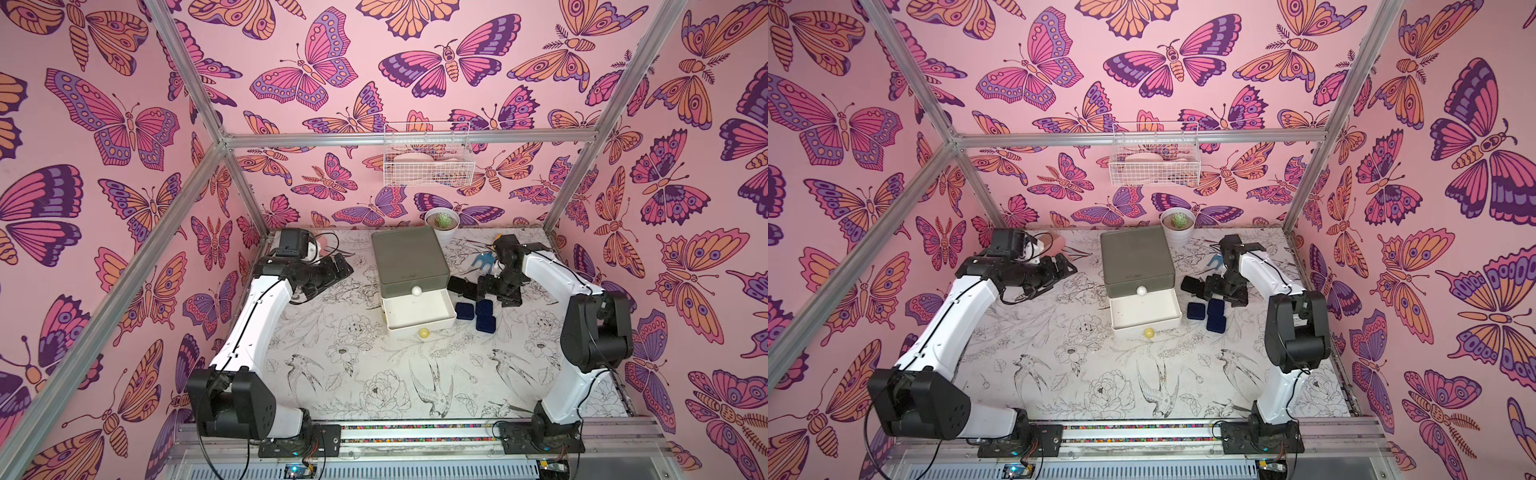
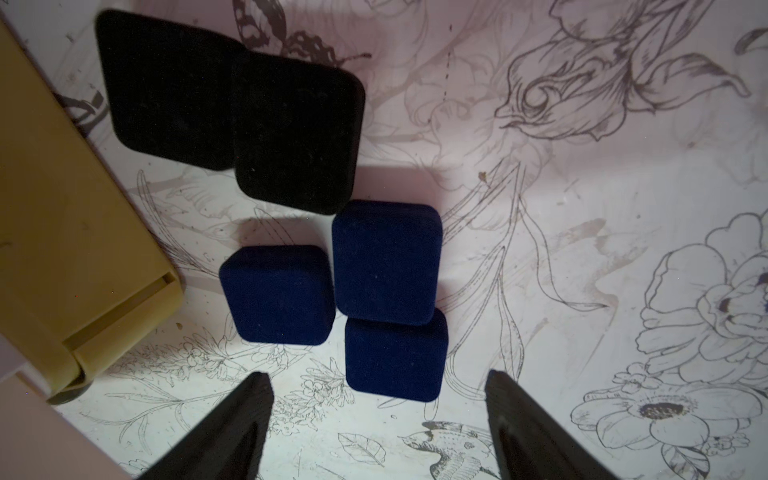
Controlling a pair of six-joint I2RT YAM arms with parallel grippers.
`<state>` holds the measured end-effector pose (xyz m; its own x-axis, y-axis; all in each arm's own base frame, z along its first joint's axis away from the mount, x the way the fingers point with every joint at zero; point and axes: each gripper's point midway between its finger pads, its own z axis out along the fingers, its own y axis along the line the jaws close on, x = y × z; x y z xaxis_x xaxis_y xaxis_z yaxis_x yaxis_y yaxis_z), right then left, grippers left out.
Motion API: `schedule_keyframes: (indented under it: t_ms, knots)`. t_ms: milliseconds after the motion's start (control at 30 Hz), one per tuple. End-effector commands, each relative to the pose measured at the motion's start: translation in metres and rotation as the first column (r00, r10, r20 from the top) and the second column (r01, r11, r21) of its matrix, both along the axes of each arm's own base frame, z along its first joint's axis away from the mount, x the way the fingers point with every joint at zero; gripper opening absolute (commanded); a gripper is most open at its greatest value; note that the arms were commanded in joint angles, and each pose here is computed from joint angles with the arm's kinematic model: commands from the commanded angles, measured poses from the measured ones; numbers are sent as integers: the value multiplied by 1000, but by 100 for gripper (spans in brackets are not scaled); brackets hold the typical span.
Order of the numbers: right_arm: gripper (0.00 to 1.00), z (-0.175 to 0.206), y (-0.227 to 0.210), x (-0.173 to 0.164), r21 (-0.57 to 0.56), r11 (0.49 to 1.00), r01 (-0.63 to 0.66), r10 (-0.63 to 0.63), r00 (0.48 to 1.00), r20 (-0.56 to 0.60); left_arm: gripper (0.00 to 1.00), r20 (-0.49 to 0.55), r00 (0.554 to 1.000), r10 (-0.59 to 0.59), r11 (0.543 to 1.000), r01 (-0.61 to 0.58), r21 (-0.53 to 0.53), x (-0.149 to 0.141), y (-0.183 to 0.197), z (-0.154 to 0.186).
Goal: Place the brooch boxes into the drawer by color
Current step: Pick up the brooch box from the center of the board.
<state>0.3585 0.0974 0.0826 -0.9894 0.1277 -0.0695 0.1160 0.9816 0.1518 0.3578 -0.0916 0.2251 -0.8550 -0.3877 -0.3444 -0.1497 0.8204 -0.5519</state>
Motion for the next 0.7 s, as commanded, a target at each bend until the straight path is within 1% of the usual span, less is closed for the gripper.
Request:
schedule_keyframes:
  t_ms: [0,100,233,333,667]
  knots:
    - [83,-6,2,13,1,1000,-4,4,1000,13,100,17,1000,-8,1000,7,6,3,0,4]
    - [81,-12,3,18,-2,1000,-1,1,1000,7,100,9,1000,-8,1000,8,4,2,-1,2]
    - [80,-22,-3,22,-41,999,0,0,1000,1,100,10,1000,-5,1000,5,4,1,0,2]
    - [79,-29,-3,24,-50,999,1,-1,1000,-5,100,13,1000,-6,1000,6,5,2,0,4]
    - [75,-45,-5,20,-63,998,10,-12,999,-34,100,11,1000,-4,1000,4,4,3,0,4]
